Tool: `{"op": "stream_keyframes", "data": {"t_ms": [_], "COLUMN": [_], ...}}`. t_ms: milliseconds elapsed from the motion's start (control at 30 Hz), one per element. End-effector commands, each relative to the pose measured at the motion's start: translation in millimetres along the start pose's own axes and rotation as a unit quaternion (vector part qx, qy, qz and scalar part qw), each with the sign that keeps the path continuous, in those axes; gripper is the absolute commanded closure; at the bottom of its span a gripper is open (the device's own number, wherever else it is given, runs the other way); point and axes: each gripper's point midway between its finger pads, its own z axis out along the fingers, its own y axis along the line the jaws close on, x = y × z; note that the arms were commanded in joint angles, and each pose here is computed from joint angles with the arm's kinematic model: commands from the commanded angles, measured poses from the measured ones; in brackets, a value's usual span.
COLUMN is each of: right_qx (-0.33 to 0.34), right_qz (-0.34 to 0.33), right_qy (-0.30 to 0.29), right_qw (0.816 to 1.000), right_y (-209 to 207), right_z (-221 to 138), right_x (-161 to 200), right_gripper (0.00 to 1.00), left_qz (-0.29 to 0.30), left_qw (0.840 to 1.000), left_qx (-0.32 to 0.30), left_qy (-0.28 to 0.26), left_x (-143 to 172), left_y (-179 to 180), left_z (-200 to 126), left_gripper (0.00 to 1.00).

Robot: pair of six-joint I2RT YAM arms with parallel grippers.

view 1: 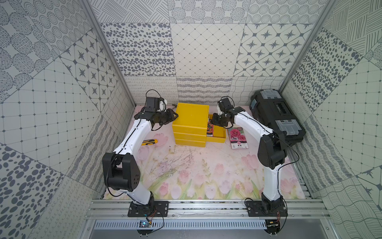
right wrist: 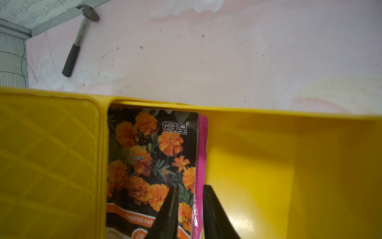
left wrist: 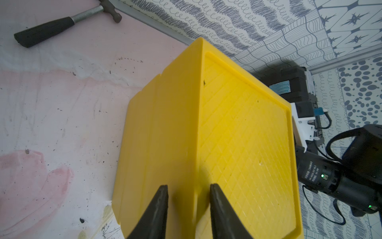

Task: Take the seed bags out of the drawer
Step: Pick up the seed packet from the drawer.

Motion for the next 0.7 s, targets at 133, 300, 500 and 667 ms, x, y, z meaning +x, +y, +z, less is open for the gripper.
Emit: {"op": "stream_keyframes", "data": {"t_ms": [133, 300, 500, 667], "right_qx": [-0.015, -0.012, -0.007, -0.007], "right_qz": [0.003, 0.004, 0.006, 0.008], "right_qy": [-0.005, -0.002, 0.010, 0.019], "right_qw": [1.000, 1.000, 1.000, 1.000], "right_y": [10, 9, 4, 3], "right_z": [6, 10, 22, 30], "right_x": [-8, -7, -1, 3], "right_gripper": [0.72, 0.70, 0.66, 0.66], "left_qz": [-0.023, -0.024, -0.023, -0.024], "left_qw": [0.998, 0.998, 0.998, 0.998], "left_qx": [-0.044, -0.043, -0.042, -0.042], "left_qy": [0.041, 0.041, 0.041, 0.041], "left_x": [21, 21, 21, 21], "left_y": [24, 24, 23, 24], "left_z": [0, 1, 1, 1], "left_gripper": [0.64, 0.64, 0.64, 0.64]}}
